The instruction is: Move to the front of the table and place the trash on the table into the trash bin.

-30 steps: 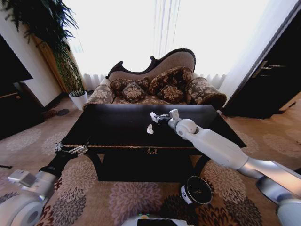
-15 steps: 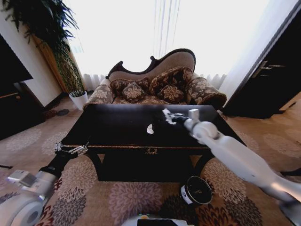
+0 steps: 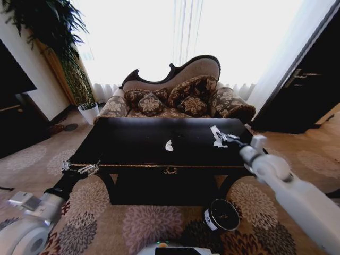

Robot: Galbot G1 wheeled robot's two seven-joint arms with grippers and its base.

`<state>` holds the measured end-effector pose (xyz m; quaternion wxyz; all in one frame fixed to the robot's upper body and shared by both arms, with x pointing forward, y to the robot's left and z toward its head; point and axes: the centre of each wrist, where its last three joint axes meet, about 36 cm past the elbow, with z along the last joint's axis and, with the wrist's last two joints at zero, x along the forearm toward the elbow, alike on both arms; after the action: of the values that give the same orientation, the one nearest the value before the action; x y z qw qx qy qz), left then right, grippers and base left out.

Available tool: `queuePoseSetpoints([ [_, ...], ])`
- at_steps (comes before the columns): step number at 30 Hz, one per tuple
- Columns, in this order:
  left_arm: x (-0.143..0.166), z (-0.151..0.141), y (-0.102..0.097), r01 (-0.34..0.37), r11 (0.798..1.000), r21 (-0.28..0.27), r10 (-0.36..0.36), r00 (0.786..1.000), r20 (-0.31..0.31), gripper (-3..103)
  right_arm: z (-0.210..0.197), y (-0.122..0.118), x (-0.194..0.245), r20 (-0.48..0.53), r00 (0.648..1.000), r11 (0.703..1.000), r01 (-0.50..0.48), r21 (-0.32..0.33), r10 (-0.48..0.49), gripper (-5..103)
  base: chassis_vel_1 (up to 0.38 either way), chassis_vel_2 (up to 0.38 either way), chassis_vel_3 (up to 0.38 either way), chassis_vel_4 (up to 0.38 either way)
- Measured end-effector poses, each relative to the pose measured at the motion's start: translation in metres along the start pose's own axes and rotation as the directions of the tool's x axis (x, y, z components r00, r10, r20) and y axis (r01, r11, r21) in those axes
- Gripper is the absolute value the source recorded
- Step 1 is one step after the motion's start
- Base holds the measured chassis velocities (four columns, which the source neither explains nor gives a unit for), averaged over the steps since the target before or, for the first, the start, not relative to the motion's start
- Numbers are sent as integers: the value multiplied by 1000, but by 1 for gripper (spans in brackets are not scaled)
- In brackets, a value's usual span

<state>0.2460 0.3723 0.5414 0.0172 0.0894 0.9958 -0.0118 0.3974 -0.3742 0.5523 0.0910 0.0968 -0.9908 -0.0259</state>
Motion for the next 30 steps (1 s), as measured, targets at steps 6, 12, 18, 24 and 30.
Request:
queuePoseSetpoints([
  [6, 0, 0, 0, 0, 1000, 0, 0, 1000, 0, 100, 3, -8, 33, 62, 995, 995, -72, -64, 76, 0, 0, 0, 0, 0],
  [12, 0, 0, 0, 0, 1000, 0, 0, 1000, 0, 100, 24, -9, 65, 96, 986, 985, -127, -120, 139, 0, 0, 0, 0, 0],
  [18, 0, 0, 0, 0, 1000, 0, 0, 1000, 0, 100, 62, -7, 90, 76, 980, 972, -167, -167, 182, 0, 0, 0, 0, 0],
  [24, 0, 0, 0, 0, 1000, 0, 0, 1000, 0, 100, 98, 3, 107, 66, 967, 947, -224, -230, 244, 0, 0, 0, 0, 0],
  [30, 0, 0, 0, 0, 1000, 0, 0, 1000, 0, 100, 135, 13, 112, 37, 952, 920, -284, -272, 304, 0, 0, 0, 0, 0],
])
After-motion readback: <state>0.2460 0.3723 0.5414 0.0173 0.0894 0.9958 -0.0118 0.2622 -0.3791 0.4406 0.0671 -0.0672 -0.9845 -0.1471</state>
